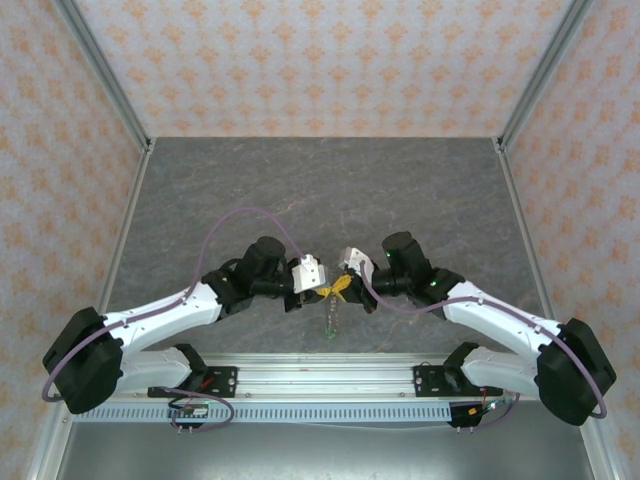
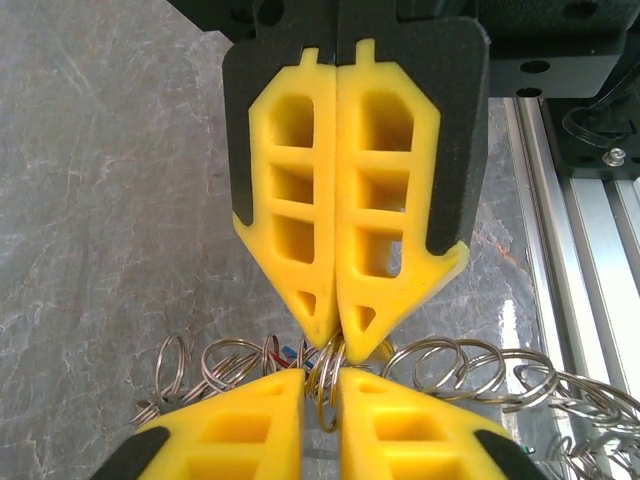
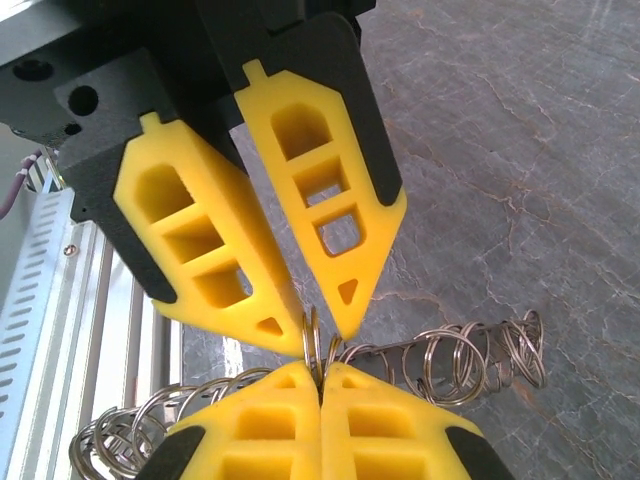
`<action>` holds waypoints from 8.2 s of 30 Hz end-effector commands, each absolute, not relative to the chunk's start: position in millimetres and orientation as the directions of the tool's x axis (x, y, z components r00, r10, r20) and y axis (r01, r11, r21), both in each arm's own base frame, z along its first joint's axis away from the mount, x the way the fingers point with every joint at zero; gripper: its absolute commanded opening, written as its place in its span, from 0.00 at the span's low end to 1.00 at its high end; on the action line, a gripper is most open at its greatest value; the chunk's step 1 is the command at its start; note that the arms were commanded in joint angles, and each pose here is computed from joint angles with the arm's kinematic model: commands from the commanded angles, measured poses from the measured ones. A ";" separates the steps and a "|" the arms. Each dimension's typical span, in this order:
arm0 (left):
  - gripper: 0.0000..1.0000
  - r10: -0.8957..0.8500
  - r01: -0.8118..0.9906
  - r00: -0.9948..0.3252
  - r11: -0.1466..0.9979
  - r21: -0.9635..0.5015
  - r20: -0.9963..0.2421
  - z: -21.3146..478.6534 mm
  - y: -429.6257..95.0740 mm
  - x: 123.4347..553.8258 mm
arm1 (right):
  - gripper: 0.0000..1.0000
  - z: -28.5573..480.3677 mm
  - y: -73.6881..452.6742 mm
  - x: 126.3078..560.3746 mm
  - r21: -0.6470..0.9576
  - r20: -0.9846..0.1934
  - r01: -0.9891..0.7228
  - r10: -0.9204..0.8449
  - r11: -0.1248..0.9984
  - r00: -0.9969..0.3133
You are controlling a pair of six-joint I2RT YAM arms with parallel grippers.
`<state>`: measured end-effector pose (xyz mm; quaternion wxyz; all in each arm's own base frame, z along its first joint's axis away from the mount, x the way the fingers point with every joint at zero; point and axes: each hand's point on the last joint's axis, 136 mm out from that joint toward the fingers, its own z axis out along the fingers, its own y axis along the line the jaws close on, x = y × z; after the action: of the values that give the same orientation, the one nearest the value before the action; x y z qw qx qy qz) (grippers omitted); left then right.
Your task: Put the keys on the keyring
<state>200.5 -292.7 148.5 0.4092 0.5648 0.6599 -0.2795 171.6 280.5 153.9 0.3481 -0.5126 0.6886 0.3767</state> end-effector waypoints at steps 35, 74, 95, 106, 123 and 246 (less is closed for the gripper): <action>0.00 0.566 0.984 0.007 0.143 0.107 -0.824 149.3 -294.1 195.1 | 0.08 164.7 281.2 175.5 0.088 -0.897 -0.973 -0.407 0.215 -0.171; 0.00 0.487 0.975 0.037 0.176 0.139 -0.873 162.4 -294.5 194.8 | 0.21 182.3 274.2 170.7 0.082 -0.919 -0.978 -0.365 0.192 -0.149; 0.00 0.459 0.966 0.035 0.212 0.148 -0.888 167.1 -294.6 199.4 | 0.00 149.3 271.4 175.2 0.219 -0.863 -0.936 -0.394 0.275 -0.318; 0.00 0.453 0.967 0.039 0.206 0.147 -0.891 168.3 -295.8 199.1 | 0.19 156.6 275.7 175.5 0.271 -0.868 -0.922 -0.344 0.276 -0.358; 0.00 0.428 0.963 0.041 0.225 0.150 -0.903 175.0 -297.2 201.9 | 0.08 143.0 272.2 179.1 0.281 -0.846 -0.906 -0.364 0.317 -0.390; 0.00 0.396 0.966 0.036 0.220 0.134 -0.917 177.3 -299.6 199.4 | 0.17 155.2 289.2 178.1 -0.037 -0.873 -0.996 -0.488 0.077 -0.005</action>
<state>200.0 -289.7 146.7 0.4330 0.5441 0.6605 -0.2833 180.7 285.1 149.5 0.3843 -0.5796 0.6405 0.3256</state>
